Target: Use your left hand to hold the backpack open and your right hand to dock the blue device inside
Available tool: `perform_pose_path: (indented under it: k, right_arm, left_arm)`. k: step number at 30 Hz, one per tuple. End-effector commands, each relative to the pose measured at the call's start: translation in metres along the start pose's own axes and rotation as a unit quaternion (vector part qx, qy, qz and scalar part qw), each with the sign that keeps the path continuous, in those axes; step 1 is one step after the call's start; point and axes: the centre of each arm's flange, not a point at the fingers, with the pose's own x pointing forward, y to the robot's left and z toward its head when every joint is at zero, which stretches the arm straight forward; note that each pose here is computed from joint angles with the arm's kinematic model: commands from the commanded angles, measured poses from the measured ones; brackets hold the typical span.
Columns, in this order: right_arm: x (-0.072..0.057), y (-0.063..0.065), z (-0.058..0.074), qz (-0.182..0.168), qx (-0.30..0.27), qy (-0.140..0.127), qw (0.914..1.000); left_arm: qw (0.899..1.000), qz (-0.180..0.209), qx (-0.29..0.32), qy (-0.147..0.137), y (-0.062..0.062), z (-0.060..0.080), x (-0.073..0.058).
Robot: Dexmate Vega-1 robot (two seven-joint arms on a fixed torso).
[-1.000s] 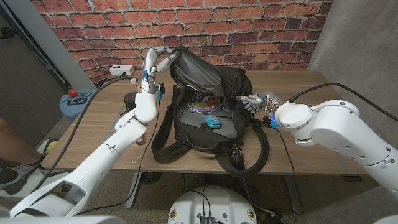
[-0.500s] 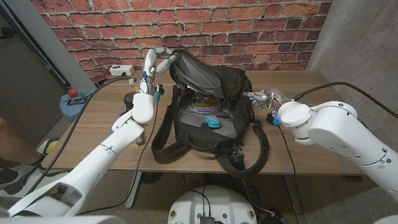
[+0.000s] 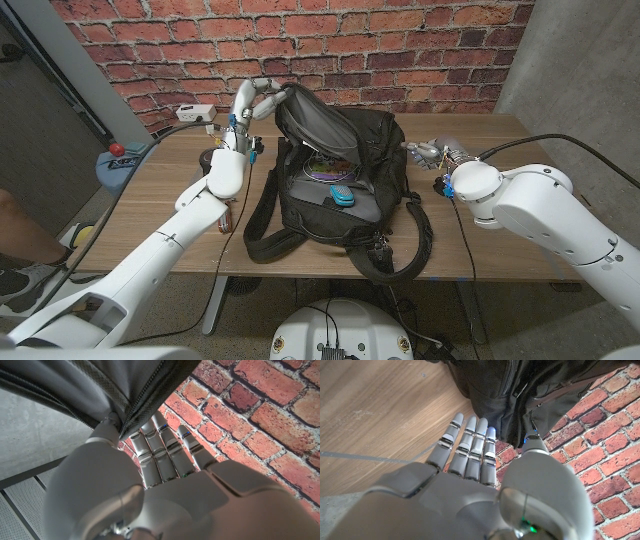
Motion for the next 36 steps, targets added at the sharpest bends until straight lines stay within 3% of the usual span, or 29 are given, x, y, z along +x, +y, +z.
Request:
perform_pose_path:
  k: [1,20,30,36]
  right_arm:
    - [0.011,-0.008,-0.008,-0.016,0.019,-0.001,0.9997]
    - [0.025,-0.016,-0.021,-0.025,0.034,0.006,0.9991]
    - [0.029,-0.019,-0.027,-0.027,0.042,0.009,0.9987]
    - [0.03,-0.021,-0.029,-0.03,0.048,0.01,0.9984]
  left_arm:
    - [0.998,-0.056,-0.017,-0.007,-0.006,0.001,0.001]
    - [0.99,-0.138,-0.039,-0.007,-0.011,0.003,0.001]
    - [0.977,-0.206,-0.057,-0.012,-0.015,0.003,0.007]
    - [0.972,-0.225,-0.067,-0.014,-0.016,0.003,0.01]
